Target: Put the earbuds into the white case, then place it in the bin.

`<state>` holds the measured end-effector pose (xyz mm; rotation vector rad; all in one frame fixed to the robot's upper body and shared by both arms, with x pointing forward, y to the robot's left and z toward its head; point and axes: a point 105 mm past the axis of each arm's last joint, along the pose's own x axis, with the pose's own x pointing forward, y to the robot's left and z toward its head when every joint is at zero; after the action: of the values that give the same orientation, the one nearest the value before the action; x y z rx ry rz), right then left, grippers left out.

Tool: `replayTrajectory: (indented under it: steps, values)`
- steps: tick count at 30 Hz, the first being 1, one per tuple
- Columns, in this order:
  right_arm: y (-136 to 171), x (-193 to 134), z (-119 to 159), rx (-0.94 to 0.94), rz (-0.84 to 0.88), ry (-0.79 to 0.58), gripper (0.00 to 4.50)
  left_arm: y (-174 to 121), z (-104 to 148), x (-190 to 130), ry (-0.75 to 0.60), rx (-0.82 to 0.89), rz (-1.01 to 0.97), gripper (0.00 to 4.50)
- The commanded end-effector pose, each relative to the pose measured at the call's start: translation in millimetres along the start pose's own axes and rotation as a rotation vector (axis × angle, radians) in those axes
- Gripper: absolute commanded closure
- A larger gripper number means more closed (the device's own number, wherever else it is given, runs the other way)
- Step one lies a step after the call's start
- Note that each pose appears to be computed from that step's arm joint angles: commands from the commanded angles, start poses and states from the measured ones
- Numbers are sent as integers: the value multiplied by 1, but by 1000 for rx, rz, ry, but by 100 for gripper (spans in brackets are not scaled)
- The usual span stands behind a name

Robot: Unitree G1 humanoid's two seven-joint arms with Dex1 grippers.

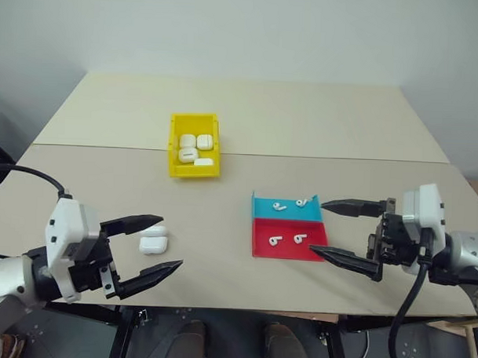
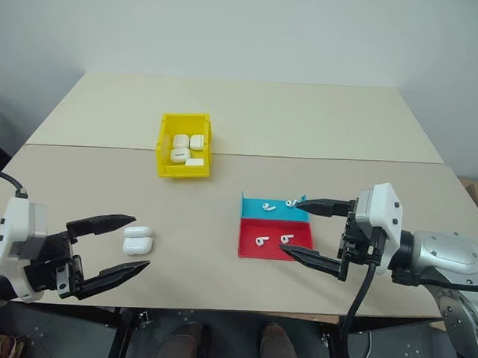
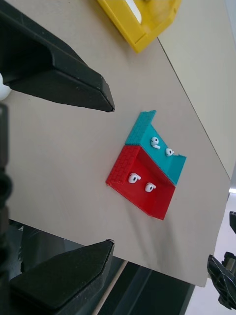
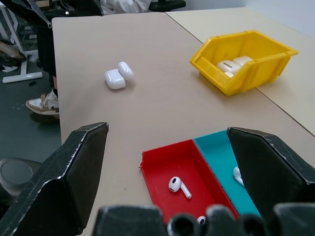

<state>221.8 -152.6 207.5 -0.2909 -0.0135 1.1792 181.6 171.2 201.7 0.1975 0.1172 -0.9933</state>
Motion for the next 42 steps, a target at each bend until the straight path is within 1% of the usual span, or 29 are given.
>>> replayTrajectory:
  steps: [1,8,11,14,15,17,19,21,23,25,27,29,31,33,35,38,42]
  values:
    - [0,-1,9,-55,-3,-11,3,-1,7,0,-12,36,-5,0]
    - [-1,-1,10,-58,-6,-18,3,2,8,-1,-14,31,15,0]
    - [-1,0,9,-56,-4,-20,3,9,8,-2,-1,35,44,0]
    - [-2,1,9,-52,-6,-23,3,20,5,-3,92,26,64,0]
    - [-3,2,9,-52,-7,-24,3,24,6,-4,129,58,76,0]
    - [-5,3,10,-55,-10,-26,3,31,10,-4,153,98,97,0]
    - [-6,3,10,-62,-18,-26,3,37,9,-4,211,101,112,0]
    - [-8,3,12,-65,-21,-27,3,43,9,-4,252,188,156,0]
    - [-9,2,13,-65,-23,-26,3,47,2,-6,382,183,158,0]
    - [-8,3,13,-63,-25,-26,3,48,-9,-13,561,68,139,0]
    - [-7,3,13,-57,-25,-27,3,50,-13,-18,656,-14,152,0]
    - [-6,4,12,-54,-26,-28,3,53,-14,-19,691,-8,163,0]
    - [-5,5,12,-50,-27,-31,3,59,-17,-23,728,-39,209,0]
    - [-4,5,12,-50,-28,-32,3,64,-24,-32,830,-69,228,0]
    - [-4,5,12,-50,-30,-34,3,68,-28,-37,871,-122,262,0]
    - [-4,7,11,-51,-34,-40,3,64,-32,-44,963,-189,233,0]
    - [-1,11,10,-44,-21,-54,3,68,-36,-44,949,-342,278,0]
